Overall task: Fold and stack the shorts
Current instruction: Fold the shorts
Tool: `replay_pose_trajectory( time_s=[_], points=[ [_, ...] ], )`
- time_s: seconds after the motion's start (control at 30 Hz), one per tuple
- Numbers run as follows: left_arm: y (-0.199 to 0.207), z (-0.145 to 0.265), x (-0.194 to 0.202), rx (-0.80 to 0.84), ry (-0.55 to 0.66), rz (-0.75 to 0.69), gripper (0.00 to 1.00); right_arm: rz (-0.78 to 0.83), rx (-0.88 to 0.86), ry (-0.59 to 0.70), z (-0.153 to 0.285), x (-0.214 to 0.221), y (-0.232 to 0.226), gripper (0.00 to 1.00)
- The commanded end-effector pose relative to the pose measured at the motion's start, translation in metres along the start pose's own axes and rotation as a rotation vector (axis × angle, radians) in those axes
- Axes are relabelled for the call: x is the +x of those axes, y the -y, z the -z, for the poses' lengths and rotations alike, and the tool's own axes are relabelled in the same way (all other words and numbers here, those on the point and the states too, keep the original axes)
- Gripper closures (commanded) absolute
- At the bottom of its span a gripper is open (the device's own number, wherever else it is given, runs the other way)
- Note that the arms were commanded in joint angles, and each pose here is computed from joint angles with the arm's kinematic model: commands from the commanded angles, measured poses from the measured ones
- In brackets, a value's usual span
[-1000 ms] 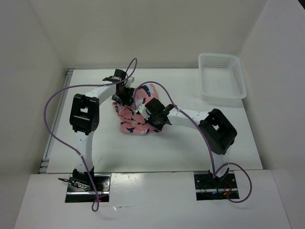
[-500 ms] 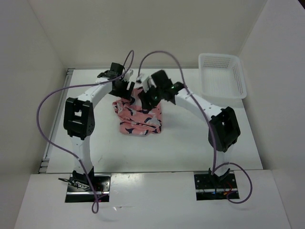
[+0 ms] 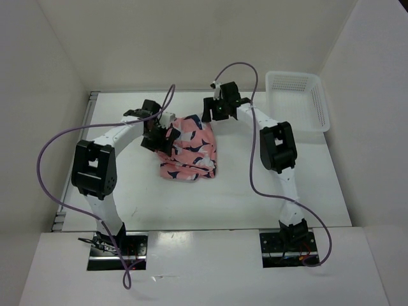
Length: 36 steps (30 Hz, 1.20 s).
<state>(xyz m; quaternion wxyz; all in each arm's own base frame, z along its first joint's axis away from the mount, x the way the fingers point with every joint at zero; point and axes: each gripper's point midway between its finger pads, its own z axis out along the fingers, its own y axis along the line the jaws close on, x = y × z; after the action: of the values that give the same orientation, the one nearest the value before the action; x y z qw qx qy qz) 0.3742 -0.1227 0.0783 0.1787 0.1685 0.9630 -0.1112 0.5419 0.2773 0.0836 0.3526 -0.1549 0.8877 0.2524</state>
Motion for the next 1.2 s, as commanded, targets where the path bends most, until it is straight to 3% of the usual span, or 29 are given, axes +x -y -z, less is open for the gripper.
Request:
replay_pose_trajectory(
  time_s=[0.0,0.1,0.13,0.23,0.27,0.4,0.5,0.63,0.67,0.8,0.93,1.17],
  points=[
    [0.011,-0.008,0.01,0.052,-0.033,-0.005,0.14,-0.036,-0.029,0.08,-0.004,-0.029,-0.013,0.28],
    [0.007,-0.018,0.016,0.041,-0.058,0.0,0.19,-0.07,-0.017,0.078,-0.015,-0.025,-0.007,0.28],
    [0.007,-0.022,0.018,0.042,-0.07,0.003,0.3,-0.095,-0.007,0.072,-0.021,-0.021,-0.004,0.33],
    [0.004,-0.03,0.027,0.035,-0.102,0.009,0.48,-0.131,0.017,0.085,-0.028,-0.023,0.002,0.54],
    [0.002,-0.031,0.035,0.026,-0.125,0.013,0.59,-0.147,0.036,0.08,-0.032,-0.019,0.007,0.72],
    [-0.001,-0.032,0.051,0.006,-0.174,0.021,0.67,-0.207,0.108,0.105,-0.036,-0.022,0.024,0.99],
    [-0.005,-0.033,0.056,0.004,-0.184,0.033,0.76,-0.226,0.115,0.12,-0.037,-0.027,0.025,1.0],
    [-0.005,-0.028,0.044,0.002,-0.162,0.029,0.75,-0.251,0.103,0.108,-0.037,-0.025,0.022,1.0],
    [-0.008,-0.021,0.032,-0.003,-0.135,0.032,0.67,-0.259,0.092,0.107,-0.034,-0.025,0.019,1.0],
    [-0.004,0.014,-0.009,0.039,-0.007,0.033,0.53,-0.25,0.092,0.106,-0.03,-0.026,0.017,1.0],
    [0.001,0.026,-0.033,0.058,0.074,0.014,0.26,-0.253,0.096,0.095,-0.031,-0.02,0.019,1.0],
    [0.013,-0.015,-0.024,0.099,0.014,-0.006,0.25,-0.235,0.114,0.1,-0.029,-0.021,0.022,1.0]
  ],
)
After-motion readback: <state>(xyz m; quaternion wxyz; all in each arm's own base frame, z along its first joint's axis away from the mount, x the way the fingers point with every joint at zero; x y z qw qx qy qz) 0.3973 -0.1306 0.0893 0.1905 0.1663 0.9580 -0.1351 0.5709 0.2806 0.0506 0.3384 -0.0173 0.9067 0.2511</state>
